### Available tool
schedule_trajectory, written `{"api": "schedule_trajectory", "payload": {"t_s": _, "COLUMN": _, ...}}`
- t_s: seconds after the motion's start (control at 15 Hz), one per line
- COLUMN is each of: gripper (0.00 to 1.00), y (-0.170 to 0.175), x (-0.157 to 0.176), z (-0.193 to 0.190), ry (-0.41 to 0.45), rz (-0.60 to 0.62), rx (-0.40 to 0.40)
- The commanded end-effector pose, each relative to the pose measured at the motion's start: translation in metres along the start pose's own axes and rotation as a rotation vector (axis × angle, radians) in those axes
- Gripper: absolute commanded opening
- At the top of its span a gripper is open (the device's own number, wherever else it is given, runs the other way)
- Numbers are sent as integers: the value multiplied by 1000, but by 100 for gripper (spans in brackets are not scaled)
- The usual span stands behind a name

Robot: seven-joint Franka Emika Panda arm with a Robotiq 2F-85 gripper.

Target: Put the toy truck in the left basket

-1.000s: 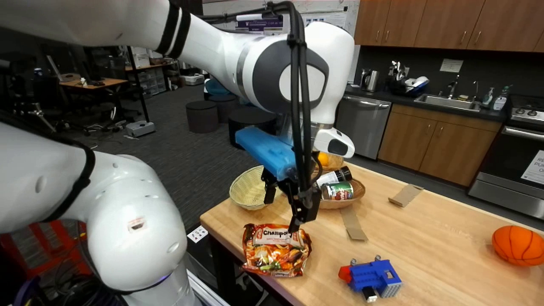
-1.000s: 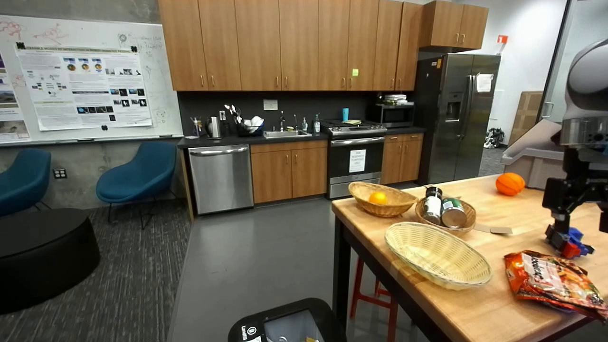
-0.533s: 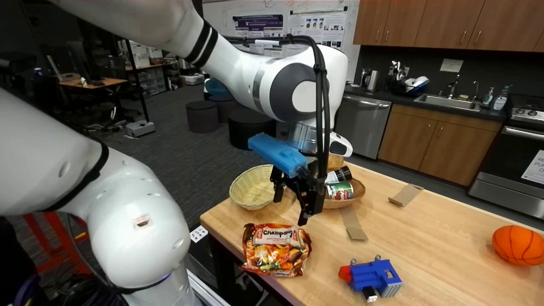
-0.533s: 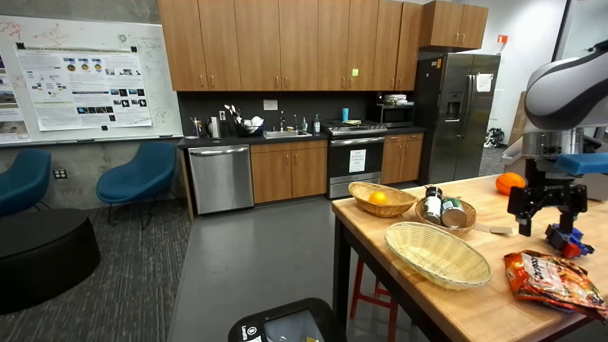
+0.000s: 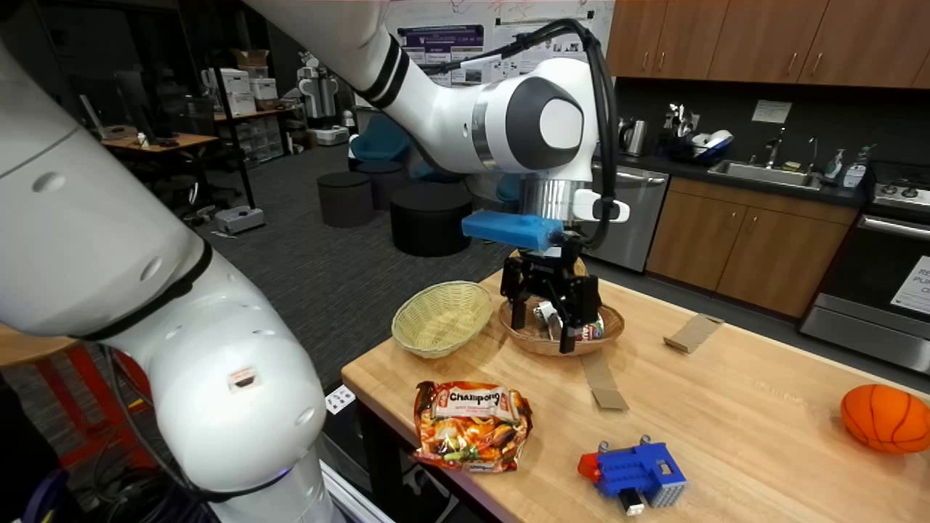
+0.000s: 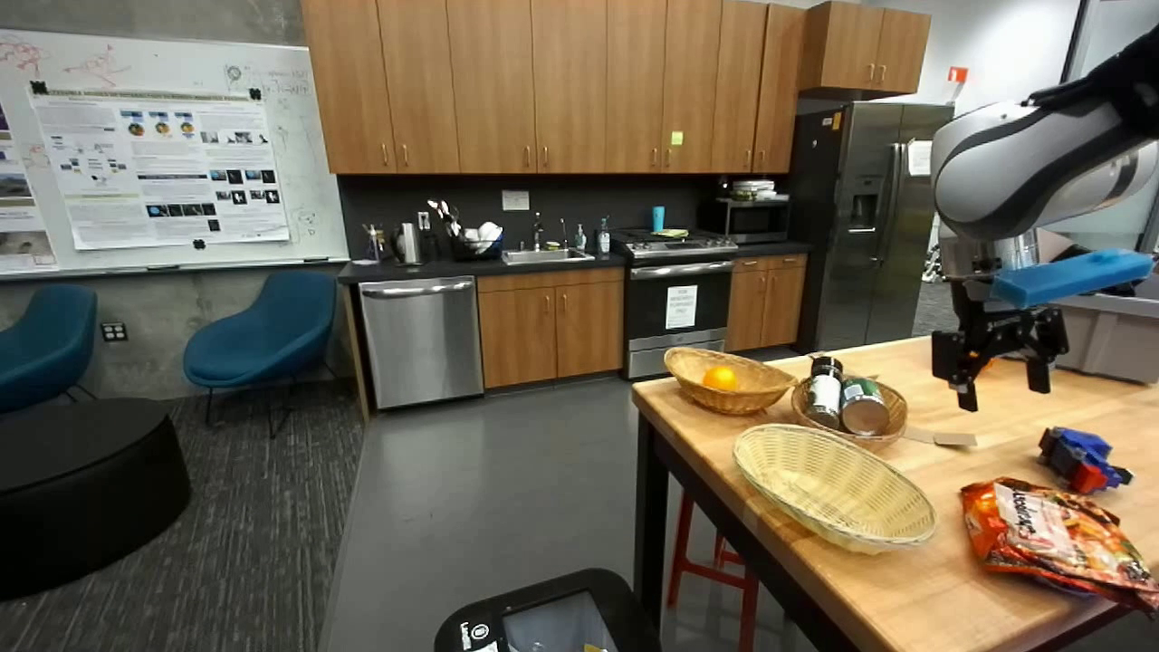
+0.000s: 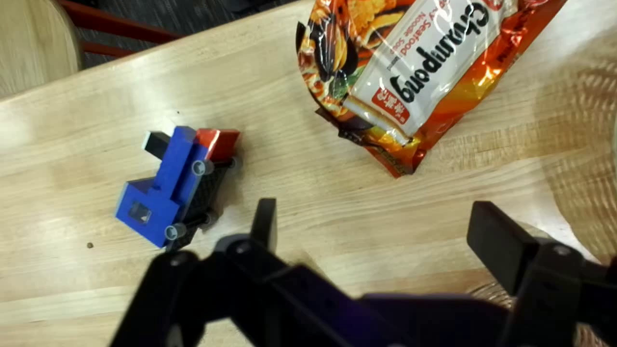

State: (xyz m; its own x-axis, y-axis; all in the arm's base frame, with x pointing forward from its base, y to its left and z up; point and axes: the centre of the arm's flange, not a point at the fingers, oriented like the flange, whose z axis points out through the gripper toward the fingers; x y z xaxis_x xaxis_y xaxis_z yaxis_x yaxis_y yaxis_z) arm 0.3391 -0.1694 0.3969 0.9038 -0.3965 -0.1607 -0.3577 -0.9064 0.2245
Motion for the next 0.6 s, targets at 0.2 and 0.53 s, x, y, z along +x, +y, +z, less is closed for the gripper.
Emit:
{"api": "schedule_trajectory", "payload": {"t_s": 0.2, "gripper": 100, "y": -75, "x": -26, "z": -25, "ry": -136, "rz": 47, "rx": -85}}
{"api": "schedule_trajectory", "payload": {"t_s": 0.53, "gripper": 100, "y": -93, "x": -35, "z": -35, "ry": -188, "rz": 52, "rx": -43}}
